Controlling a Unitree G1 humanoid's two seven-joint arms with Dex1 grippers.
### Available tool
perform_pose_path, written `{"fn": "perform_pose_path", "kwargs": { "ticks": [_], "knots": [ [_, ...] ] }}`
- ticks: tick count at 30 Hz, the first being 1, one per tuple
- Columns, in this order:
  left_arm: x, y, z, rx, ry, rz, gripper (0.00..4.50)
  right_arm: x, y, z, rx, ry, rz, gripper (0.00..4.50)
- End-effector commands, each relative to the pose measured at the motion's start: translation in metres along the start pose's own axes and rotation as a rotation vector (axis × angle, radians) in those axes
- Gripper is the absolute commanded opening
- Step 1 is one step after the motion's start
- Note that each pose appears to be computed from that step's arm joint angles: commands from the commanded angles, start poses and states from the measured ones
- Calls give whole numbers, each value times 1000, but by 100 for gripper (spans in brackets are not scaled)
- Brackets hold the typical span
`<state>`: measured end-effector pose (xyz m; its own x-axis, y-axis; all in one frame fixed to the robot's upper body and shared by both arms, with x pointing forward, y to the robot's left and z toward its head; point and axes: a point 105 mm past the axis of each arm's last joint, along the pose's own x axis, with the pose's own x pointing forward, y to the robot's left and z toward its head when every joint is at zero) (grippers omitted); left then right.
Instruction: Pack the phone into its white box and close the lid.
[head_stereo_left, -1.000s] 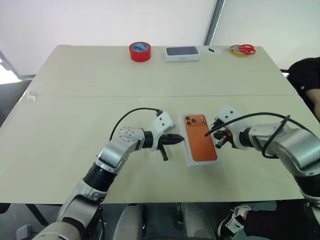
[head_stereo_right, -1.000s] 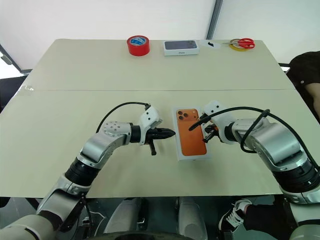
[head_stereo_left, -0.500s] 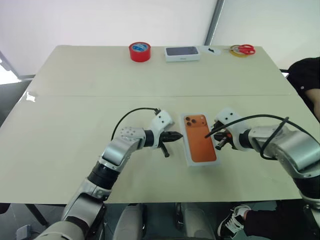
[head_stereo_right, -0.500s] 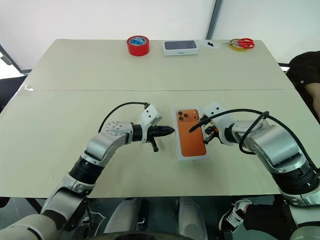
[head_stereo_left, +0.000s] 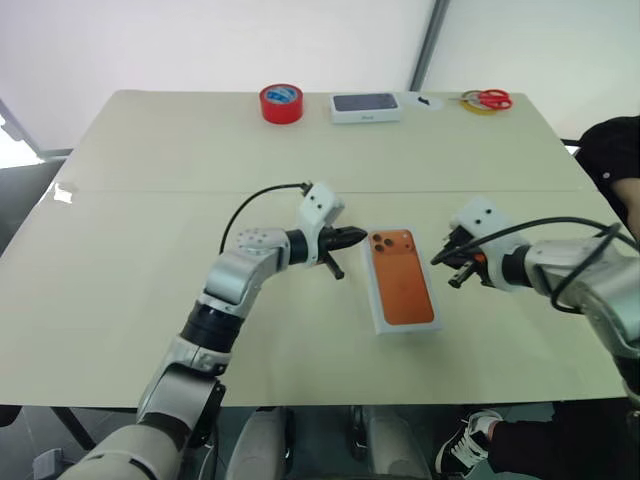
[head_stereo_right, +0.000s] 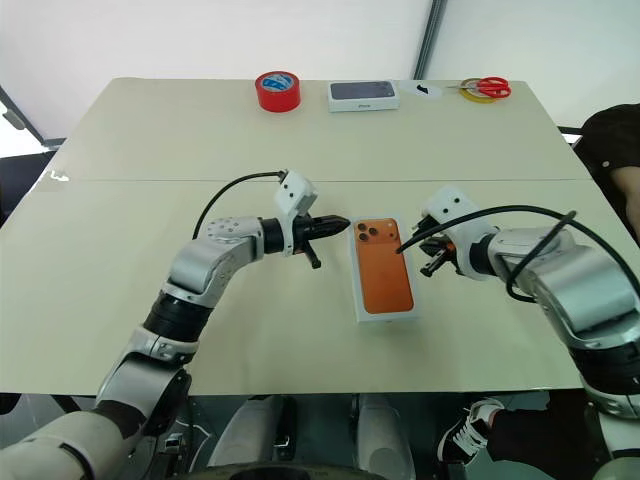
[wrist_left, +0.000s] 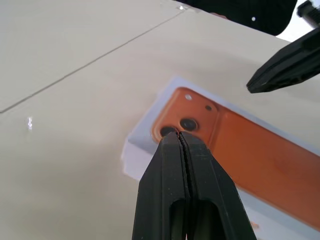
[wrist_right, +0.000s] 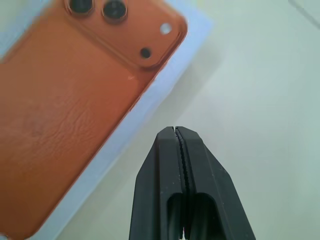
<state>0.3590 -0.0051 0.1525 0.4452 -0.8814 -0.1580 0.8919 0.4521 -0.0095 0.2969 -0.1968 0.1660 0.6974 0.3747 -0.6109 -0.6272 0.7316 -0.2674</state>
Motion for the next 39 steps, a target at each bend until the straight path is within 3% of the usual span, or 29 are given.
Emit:
{"fn": "perform_pose_path", "kwargs": {
  "ticks": [1, 11, 19, 29, 36, 39],
  "knots": [
    [14, -1, 0, 64, 28, 1, 0, -11, 17, 9, -55, -50, 71, 2],
    [34, 6, -39, 68, 225, 23, 0, 13, 37, -33, 46, 68, 70, 2],
    [28, 9, -41, 58, 196, 32, 0, 18, 47, -45, 63, 91, 68, 2],
    [-21, 39, -8, 47, -26, 146, 0, 17, 18, -6, -1, -152, -150, 2],
    [-86, 86, 2, 27, -129, 335, 0, 3, -10, 11, 143, -358, -283, 2],
    [-107, 101, -2, -9, -163, 413, 0, 5, -12, 11, 170, -387, -296, 2]
  ]
}}
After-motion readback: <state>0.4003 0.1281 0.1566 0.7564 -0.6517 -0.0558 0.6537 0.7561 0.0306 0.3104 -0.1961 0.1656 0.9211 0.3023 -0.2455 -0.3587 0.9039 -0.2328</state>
